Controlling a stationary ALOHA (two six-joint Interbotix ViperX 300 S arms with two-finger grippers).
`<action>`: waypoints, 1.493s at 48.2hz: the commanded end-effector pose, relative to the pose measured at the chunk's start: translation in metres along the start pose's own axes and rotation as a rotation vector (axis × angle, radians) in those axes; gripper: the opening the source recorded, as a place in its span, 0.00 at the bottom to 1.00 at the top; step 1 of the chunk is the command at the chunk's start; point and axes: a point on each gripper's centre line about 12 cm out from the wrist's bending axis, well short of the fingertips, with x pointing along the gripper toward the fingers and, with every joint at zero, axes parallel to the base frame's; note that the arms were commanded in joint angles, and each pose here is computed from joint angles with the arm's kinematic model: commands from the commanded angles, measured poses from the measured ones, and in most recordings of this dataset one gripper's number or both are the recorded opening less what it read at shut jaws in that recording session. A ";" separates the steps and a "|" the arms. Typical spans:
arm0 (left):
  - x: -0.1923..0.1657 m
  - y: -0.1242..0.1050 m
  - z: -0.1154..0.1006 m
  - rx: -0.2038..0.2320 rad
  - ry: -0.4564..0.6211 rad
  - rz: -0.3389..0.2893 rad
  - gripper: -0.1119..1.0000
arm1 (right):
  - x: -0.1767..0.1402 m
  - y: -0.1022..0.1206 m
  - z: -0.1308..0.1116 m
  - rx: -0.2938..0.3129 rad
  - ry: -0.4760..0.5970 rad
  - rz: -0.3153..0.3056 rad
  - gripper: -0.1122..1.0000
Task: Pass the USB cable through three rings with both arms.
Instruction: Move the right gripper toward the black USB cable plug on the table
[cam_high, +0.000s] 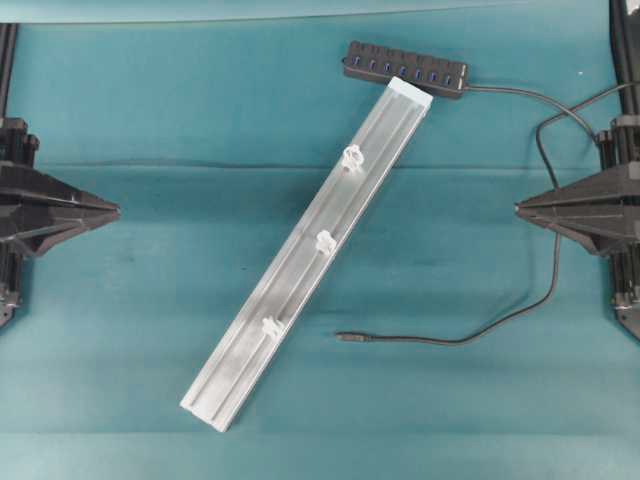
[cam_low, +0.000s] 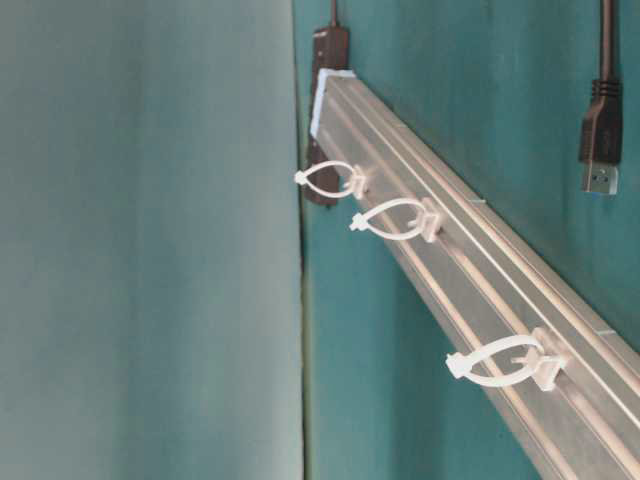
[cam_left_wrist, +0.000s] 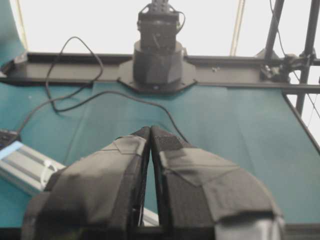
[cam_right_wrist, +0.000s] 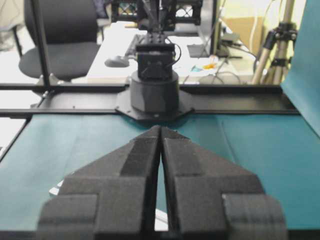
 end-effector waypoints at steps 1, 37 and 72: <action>0.010 0.000 0.009 0.004 -0.009 -0.002 0.23 | 0.003 -0.001 -0.001 0.006 0.006 -0.004 0.18; 0.041 -0.006 0.020 0.011 0.020 -0.027 0.11 | 0.075 -0.002 -0.068 0.123 0.621 -0.047 0.10; 0.048 -0.005 0.018 0.014 0.037 -0.025 0.10 | 0.137 0.011 -0.115 0.083 1.223 -0.032 0.69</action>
